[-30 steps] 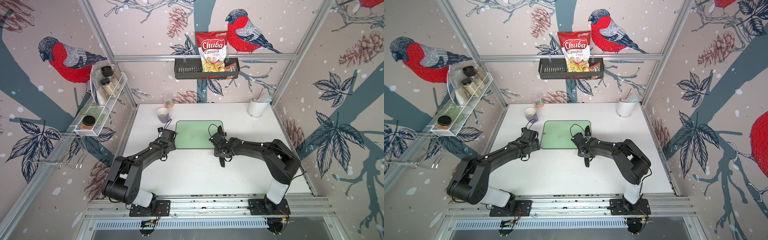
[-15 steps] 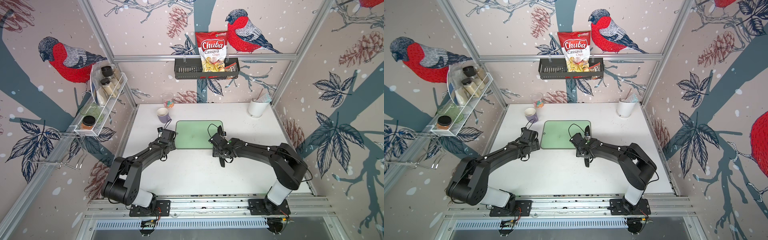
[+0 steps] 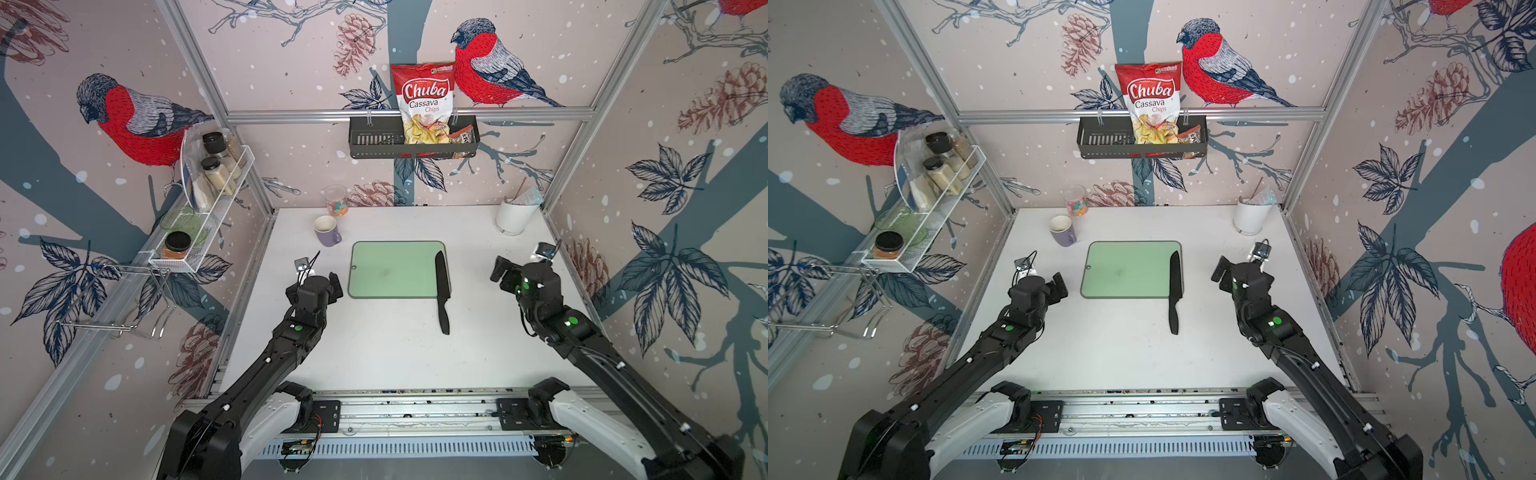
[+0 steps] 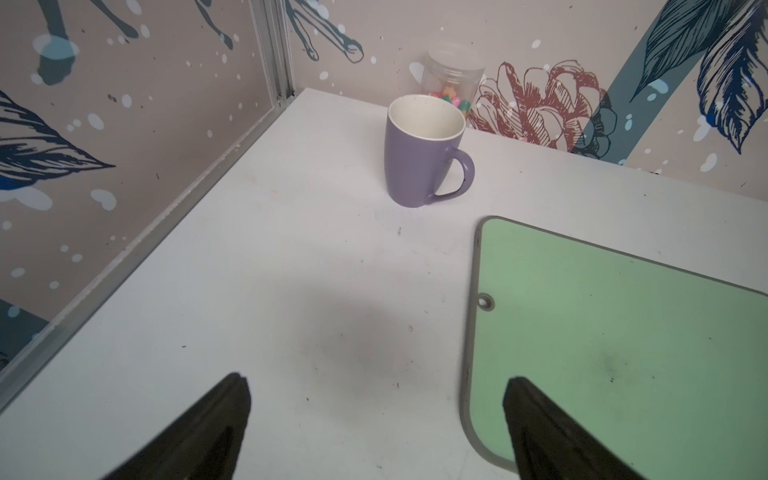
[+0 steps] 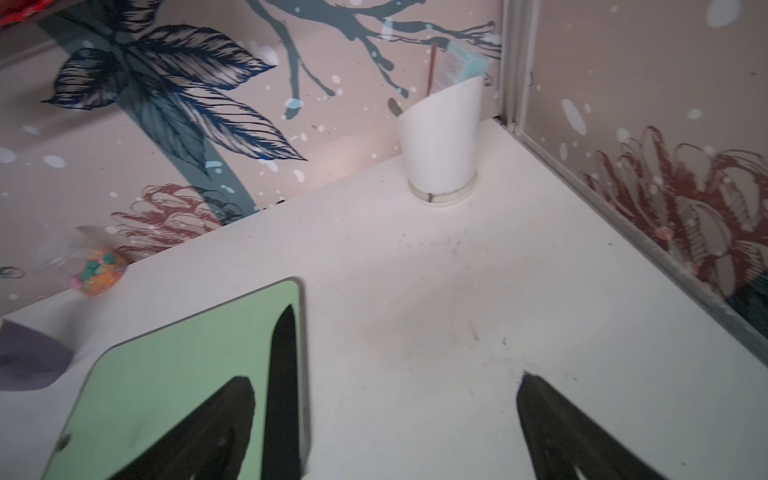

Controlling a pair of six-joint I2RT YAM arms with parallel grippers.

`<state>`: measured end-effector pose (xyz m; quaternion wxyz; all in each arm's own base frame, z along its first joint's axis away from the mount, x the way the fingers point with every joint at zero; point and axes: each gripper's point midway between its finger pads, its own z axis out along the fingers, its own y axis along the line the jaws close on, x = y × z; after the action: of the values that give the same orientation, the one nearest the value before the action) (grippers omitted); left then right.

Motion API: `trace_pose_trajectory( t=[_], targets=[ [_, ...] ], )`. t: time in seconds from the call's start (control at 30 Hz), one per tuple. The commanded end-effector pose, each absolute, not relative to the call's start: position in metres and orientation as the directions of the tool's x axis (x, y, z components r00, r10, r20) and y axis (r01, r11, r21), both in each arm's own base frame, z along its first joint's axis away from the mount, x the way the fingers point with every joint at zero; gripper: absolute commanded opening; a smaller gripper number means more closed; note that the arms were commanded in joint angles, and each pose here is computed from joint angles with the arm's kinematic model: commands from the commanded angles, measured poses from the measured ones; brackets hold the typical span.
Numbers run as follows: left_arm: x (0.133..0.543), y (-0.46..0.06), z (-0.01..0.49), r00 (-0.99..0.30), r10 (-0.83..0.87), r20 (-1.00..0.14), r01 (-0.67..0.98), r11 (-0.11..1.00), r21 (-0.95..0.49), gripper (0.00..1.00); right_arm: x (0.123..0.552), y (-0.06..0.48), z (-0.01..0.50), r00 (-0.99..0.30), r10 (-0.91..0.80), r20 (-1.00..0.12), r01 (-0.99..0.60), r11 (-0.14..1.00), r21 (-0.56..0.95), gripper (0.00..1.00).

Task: Align the knife with the edge of the cutting board
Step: Reset both arms

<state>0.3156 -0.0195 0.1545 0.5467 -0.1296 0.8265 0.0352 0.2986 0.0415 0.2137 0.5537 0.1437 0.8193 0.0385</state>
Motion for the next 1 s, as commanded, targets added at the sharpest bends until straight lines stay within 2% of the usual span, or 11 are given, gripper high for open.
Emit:
trace_pose_trajectory(
  t=[0.0,0.17,0.33,0.53,0.63,0.7,0.73,0.77,0.8,0.87,0.97],
  targets=[
    [0.324,-0.012,0.189,-0.192,-0.105,-0.976,-0.260,0.964,-0.053,0.97,0.299,0.013,0.210,-0.244,0.264,-0.933,0.213,0.953,0.214,1.00],
    [0.337,-0.004,0.171,-0.278,0.057,-0.959,-0.304,0.942,0.144,0.95,0.301,-0.021,0.171,-0.283,0.237,-0.929,0.326,0.935,0.139,1.00],
    [0.360,-0.013,0.151,-0.273,0.204,-0.940,-0.252,0.928,0.274,0.95,0.324,-0.033,0.140,-0.371,0.240,-0.897,0.340,0.934,0.110,1.00],
    [0.391,-0.004,0.121,-0.383,0.267,-0.884,-0.282,0.878,0.388,0.95,0.343,-0.043,0.131,-0.234,0.162,-0.959,0.379,0.923,0.063,1.00],
    [0.395,0.006,0.111,-0.389,0.153,-0.909,-0.216,0.944,0.251,0.95,0.347,-0.027,0.135,-0.129,0.068,-0.989,0.288,0.957,0.028,1.00],
    [0.388,0.017,0.101,-0.350,0.052,-0.935,-0.178,0.977,0.121,0.95,0.350,-0.026,0.109,-0.142,0.061,-0.988,0.272,0.962,0.020,1.00],
    [0.386,0.021,0.095,-0.325,0.026,-0.945,-0.183,0.979,0.090,0.95,0.356,-0.022,0.121,-0.072,0.045,-0.996,0.265,0.964,0.024,1.00],
    [0.387,0.018,0.099,-0.274,0.034,-0.961,-0.170,0.982,0.083,0.95,0.356,-0.018,0.124,-0.080,0.018,-0.997,0.267,0.964,-0.004,1.00],
    [0.385,0.013,0.100,-0.271,0.048,-0.961,-0.138,0.987,0.088,0.95,0.361,-0.015,0.119,-0.148,0.004,-0.989,0.252,0.967,-0.034,1.00],
    [0.387,0.005,0.096,-0.328,0.069,-0.942,-0.087,0.991,0.103,0.96,0.385,-0.009,0.097,-0.319,0.019,-0.948,0.172,0.984,-0.038,1.00],
    [0.395,0.015,0.094,-0.346,0.052,-0.937,-0.147,0.983,0.109,0.96,0.389,-0.015,0.098,-0.323,0.066,-0.944,0.174,0.985,0.009,1.00]
  ],
)
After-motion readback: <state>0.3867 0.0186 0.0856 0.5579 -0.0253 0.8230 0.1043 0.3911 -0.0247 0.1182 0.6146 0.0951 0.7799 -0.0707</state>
